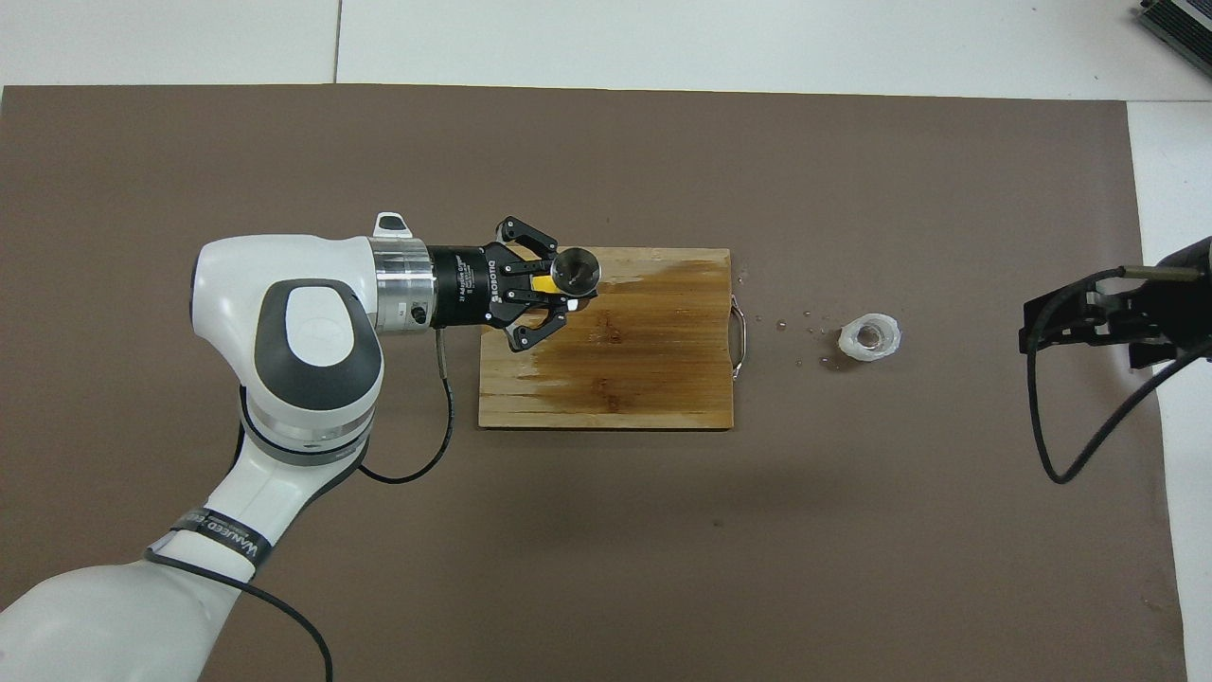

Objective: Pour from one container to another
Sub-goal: 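Carry the dark cup with the left gripper onto the wooden board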

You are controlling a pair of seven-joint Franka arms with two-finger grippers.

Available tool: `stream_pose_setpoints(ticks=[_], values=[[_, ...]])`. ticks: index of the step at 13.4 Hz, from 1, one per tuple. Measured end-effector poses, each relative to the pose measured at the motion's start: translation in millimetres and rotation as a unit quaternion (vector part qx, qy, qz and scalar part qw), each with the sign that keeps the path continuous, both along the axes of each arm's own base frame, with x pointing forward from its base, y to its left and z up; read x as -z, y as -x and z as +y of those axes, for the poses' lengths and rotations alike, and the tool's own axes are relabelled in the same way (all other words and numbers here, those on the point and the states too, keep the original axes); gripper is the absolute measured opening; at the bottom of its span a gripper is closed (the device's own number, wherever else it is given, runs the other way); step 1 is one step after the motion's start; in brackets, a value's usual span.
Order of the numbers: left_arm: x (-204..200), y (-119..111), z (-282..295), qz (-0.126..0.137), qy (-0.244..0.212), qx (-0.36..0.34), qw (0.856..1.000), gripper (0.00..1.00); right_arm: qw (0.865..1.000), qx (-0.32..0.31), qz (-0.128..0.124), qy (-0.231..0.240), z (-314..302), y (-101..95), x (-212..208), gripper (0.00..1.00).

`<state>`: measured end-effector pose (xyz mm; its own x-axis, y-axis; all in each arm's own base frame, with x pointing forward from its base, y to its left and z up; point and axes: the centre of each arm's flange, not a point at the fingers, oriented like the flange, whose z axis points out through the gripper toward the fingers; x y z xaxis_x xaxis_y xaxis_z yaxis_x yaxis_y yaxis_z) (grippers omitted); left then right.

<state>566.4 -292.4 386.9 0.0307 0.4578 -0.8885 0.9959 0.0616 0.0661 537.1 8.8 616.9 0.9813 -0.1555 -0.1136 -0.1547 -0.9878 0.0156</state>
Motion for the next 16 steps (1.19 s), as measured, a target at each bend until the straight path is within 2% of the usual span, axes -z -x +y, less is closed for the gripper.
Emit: stream_pose_setpoints(ticks=[2,6,16], values=[[29.6,5.0,-17.2,-0.011,0.012,-0.013,1.000,0.22,1.000,0.000,0.000,0.000,0.0,0.0,0.0,1.00],[68.9,13.8,-36.5,0.004,0.012,-0.038,0.999,0.22,1.000,0.000,0.000,0.000,0.0,0.0,0.0,1.00],[99.3,25.7,-37.5,0.024,0.007,-0.087,0.996,0.22,1.000,0.000,0.000,0.000,0.0,0.0,0.0,1.00]])
